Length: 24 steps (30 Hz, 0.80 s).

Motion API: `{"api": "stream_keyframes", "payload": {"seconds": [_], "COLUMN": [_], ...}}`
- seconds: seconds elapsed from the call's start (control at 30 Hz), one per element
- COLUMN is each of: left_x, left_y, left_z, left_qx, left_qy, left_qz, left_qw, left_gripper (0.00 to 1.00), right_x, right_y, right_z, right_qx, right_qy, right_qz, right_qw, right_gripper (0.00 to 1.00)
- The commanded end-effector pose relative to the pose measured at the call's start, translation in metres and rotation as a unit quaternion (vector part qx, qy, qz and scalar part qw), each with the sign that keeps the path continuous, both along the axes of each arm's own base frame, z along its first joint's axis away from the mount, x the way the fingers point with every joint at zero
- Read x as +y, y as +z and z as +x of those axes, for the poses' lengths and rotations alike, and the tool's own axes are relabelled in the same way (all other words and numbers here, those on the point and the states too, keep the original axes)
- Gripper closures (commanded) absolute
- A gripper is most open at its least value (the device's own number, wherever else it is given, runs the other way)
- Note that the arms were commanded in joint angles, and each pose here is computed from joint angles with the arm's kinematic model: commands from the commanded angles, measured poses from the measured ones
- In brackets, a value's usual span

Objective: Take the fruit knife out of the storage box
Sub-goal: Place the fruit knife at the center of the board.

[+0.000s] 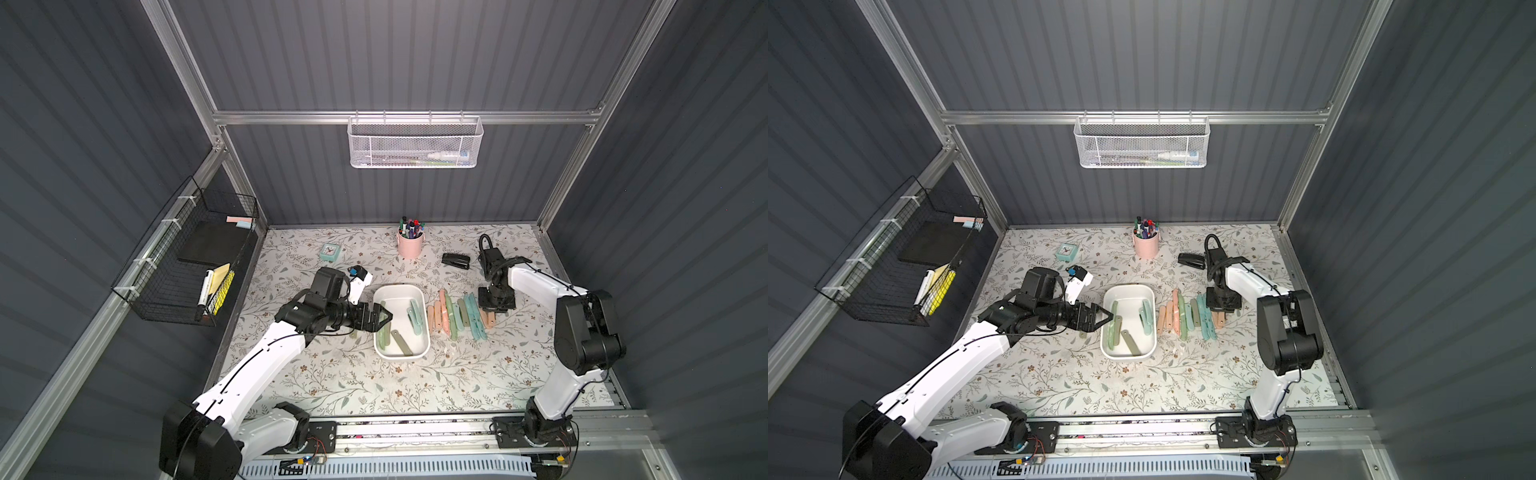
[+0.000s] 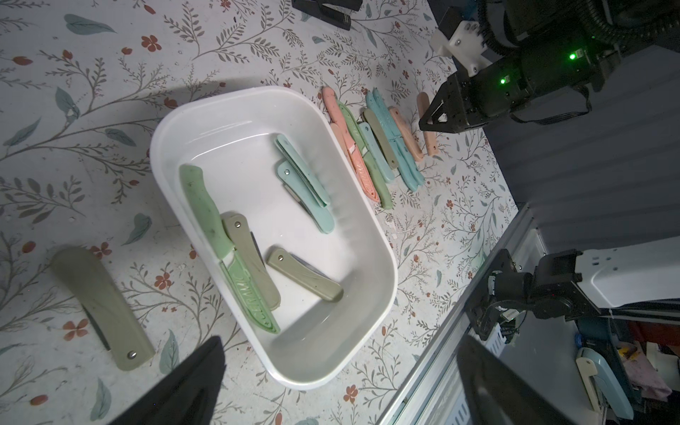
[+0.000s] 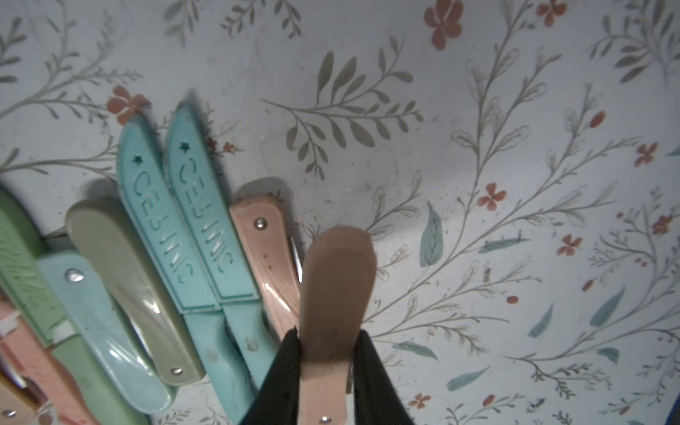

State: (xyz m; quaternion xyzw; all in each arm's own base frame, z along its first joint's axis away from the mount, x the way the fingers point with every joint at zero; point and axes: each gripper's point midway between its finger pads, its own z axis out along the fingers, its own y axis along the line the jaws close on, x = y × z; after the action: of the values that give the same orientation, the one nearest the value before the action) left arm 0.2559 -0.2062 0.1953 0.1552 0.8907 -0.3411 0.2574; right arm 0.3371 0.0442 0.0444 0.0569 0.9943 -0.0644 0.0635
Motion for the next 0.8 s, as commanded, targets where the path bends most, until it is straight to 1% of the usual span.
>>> {"api": "stream_keyframes", "payload": {"seconds": [0.0,0.07,0.27,0.77], "left_x": [0.001,0.001,0.001,0.002], "left_y": [0.000,0.000,-0.002,-0.004], "left_z": [-0.004,-0.004,-0.003,-0.002], "left_qx": [-0.001,0.000,0.003,0.005], "left_qy": [-0.006,-0.005,-0.004,0.003], "left_qz": [0.001,0.001,0.002,0.006], "left_qw": [1.000,1.000,1.000,1.000], "left_gripper": [0.01,0.01,0.01,0.00], "right_x": [-0.003,-0.005,-0.005,-0.009], "right_y": [-0.008,-0.012,-0.014,-0.018], "right_z": [0.006,0.009,0.014,0.010], "right_qx": [0.012,0.018,0.019,0.034], "right_qy": [0.023,0.025,0.030,0.041], "right_qz": [-0.013,-0.022,-0.022,-0.031], "right_qw": [1.000,0.999,0.999,0.998], "right_gripper": [0.79,0.79,0.79,0.76]}}
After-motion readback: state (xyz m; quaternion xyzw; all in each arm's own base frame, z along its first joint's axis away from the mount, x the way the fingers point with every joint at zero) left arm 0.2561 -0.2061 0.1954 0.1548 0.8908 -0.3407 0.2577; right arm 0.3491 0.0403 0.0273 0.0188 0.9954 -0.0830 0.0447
